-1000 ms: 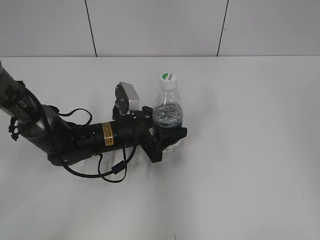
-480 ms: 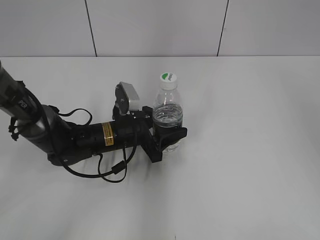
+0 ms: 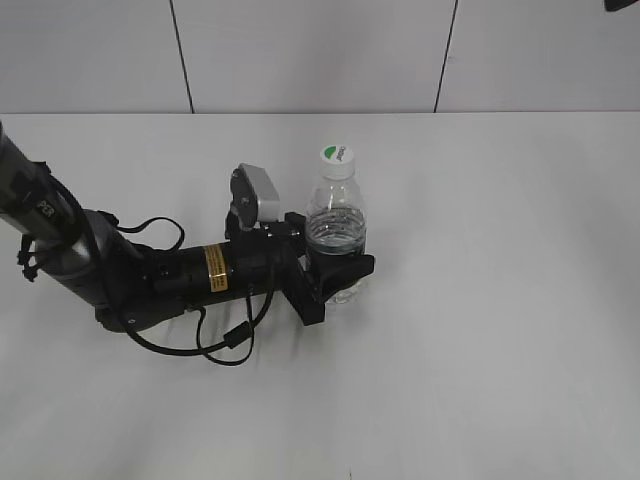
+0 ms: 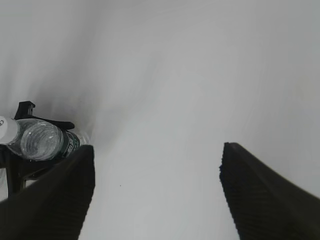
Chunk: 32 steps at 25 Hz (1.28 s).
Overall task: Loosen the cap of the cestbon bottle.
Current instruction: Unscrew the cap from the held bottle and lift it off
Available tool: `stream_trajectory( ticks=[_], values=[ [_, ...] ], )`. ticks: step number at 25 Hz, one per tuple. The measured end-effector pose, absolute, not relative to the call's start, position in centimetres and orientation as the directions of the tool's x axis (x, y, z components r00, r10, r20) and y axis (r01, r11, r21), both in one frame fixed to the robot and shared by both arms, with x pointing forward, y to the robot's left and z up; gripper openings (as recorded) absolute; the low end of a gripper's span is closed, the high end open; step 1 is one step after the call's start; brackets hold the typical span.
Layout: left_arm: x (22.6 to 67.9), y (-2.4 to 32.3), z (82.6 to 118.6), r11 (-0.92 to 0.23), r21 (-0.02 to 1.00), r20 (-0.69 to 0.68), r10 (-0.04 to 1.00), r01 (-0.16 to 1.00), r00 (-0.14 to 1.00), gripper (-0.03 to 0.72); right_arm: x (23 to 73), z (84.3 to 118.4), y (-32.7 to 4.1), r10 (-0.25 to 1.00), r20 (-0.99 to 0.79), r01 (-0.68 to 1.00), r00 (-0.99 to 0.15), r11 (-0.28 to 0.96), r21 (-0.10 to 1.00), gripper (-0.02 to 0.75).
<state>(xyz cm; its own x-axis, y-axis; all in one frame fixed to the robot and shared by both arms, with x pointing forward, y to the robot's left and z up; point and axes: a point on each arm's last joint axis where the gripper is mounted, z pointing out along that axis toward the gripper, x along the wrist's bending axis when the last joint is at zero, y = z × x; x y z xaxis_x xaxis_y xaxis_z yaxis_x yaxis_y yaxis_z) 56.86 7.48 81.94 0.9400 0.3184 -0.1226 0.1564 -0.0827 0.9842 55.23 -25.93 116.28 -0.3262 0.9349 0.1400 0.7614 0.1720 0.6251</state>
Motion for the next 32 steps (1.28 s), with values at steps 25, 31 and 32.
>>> stream_trajectory(
  ticks=[25,31,32],
  values=[
    [56.8,7.4,81.9,-0.083,0.984,-0.123,0.317,0.156,0.940,0.403,59.8,112.5,-12.5,0.915,0.203,0.876,-0.348,0.241,0.417,0.594],
    [56.8,7.4,81.9,-0.083,0.984,-0.123,0.318,0.157,0.940,0.403,58.3,109.8,-7.0,0.871,0.210,0.866,-0.444,0.356,0.352,0.594],
    [56.8,7.4,81.9,-0.083,0.984,-0.123,0.317,0.156,0.940,0.403,58.2,109.1,-6.2,0.866,0.213,0.866,-0.452,0.370,0.336,0.594]
  ],
)
